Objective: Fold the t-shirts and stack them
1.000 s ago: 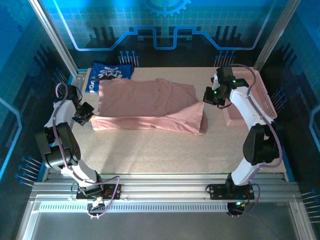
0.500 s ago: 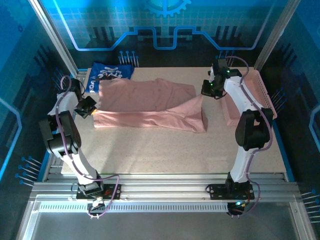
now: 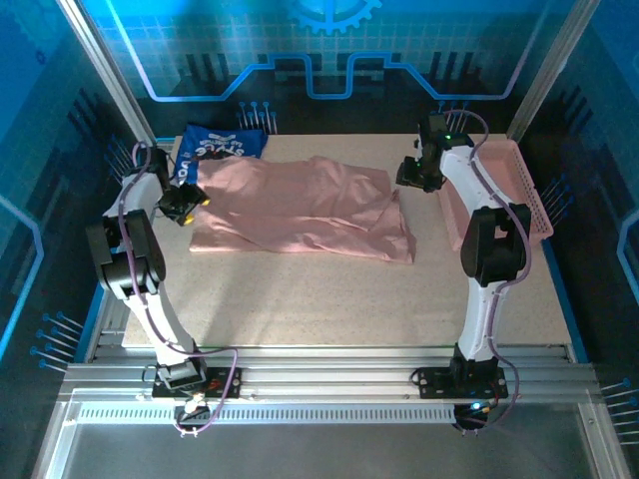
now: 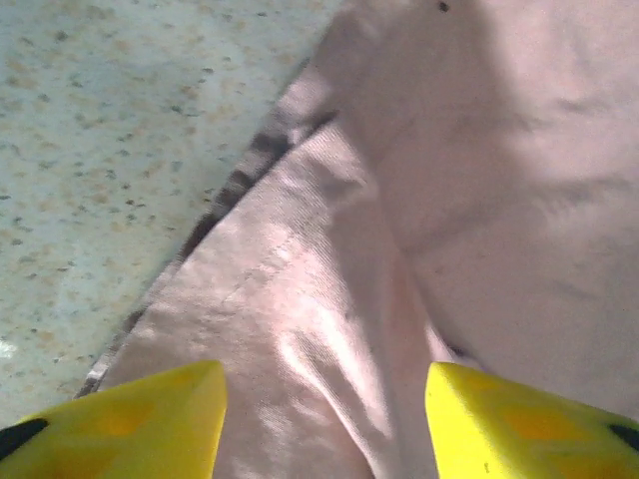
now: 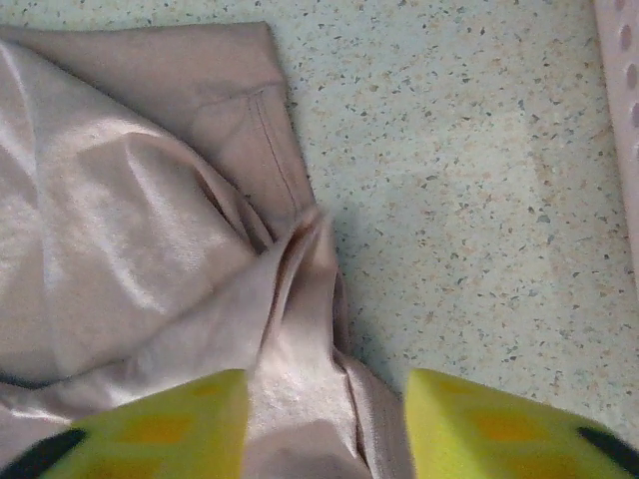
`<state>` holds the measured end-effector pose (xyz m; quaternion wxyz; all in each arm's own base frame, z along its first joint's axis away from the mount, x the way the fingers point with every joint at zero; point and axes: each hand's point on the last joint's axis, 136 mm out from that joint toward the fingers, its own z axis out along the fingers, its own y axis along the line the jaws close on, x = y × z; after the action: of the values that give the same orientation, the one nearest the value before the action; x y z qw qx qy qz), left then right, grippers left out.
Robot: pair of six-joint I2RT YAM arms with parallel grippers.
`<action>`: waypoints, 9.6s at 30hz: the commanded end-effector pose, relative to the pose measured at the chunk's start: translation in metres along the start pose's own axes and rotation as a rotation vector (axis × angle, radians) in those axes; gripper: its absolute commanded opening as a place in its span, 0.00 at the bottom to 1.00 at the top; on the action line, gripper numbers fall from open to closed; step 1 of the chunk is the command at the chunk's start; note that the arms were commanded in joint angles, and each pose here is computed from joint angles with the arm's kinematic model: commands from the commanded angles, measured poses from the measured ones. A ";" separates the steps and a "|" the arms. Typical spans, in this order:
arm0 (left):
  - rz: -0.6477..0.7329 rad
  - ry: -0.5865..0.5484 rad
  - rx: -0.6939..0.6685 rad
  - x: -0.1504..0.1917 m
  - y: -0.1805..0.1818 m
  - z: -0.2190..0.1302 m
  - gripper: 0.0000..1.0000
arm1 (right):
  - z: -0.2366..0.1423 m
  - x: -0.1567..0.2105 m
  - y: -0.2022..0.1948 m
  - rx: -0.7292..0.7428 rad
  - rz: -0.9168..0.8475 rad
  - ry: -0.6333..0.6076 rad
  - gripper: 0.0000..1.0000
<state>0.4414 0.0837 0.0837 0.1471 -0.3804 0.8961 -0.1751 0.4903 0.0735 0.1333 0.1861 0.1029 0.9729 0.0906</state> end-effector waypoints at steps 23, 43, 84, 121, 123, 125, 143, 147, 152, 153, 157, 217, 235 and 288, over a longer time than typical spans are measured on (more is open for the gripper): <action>-0.164 0.042 0.070 0.073 0.063 -0.023 0.63 | -0.025 0.193 -0.015 -0.226 0.143 0.147 0.69; -0.171 0.117 -0.005 0.074 0.085 0.024 0.07 | 0.040 0.185 -0.029 -0.052 0.217 0.219 0.10; -0.300 0.149 -0.287 0.183 0.148 -0.046 0.63 | -0.045 0.289 -0.105 0.090 0.346 0.210 0.52; 0.500 -0.207 0.350 0.238 -0.069 -0.147 0.91 | 0.012 0.256 0.026 -0.220 0.216 0.308 0.48; 0.511 -0.219 0.339 0.239 -0.065 -0.150 0.91 | 0.013 0.252 0.030 -0.222 0.210 0.308 0.48; 0.516 -0.219 0.328 0.241 -0.061 -0.151 0.91 | 0.015 0.250 0.033 -0.217 0.202 0.309 0.47; 0.543 -0.220 0.296 0.247 -0.042 -0.158 0.91 | 0.025 0.224 0.050 -0.204 0.163 0.312 0.00; 0.550 -0.217 0.274 0.248 -0.037 -0.157 0.91 | 0.021 0.209 0.063 -0.226 0.134 0.293 0.00; 0.548 -0.214 0.250 0.249 -0.028 -0.154 0.91 | 0.022 0.187 0.083 -0.252 0.088 0.276 0.00; 0.546 -0.214 0.245 0.249 -0.026 -0.153 0.91 | 0.023 0.184 0.087 -0.257 0.075 0.273 0.00; 0.531 -0.197 0.222 0.253 -0.016 -0.148 0.91 | 0.029 0.167 0.107 -0.278 0.016 0.273 0.00; -0.210 0.141 -0.274 0.281 0.137 -0.027 0.53 | -0.007 0.298 -0.090 0.136 0.354 0.253 0.21; -0.062 0.009 -0.049 0.181 0.037 -0.019 0.45 | 0.004 0.237 -0.025 -0.075 0.247 0.171 0.19; 0.125 -0.033 0.054 0.199 -0.045 -0.094 0.85 | -0.075 0.173 -0.005 -0.119 -0.020 0.004 0.63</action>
<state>0.2619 -0.0607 0.1418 0.1515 -0.4009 0.8881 -0.1663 0.2656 0.0832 0.1174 0.1579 0.1537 0.9695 0.1075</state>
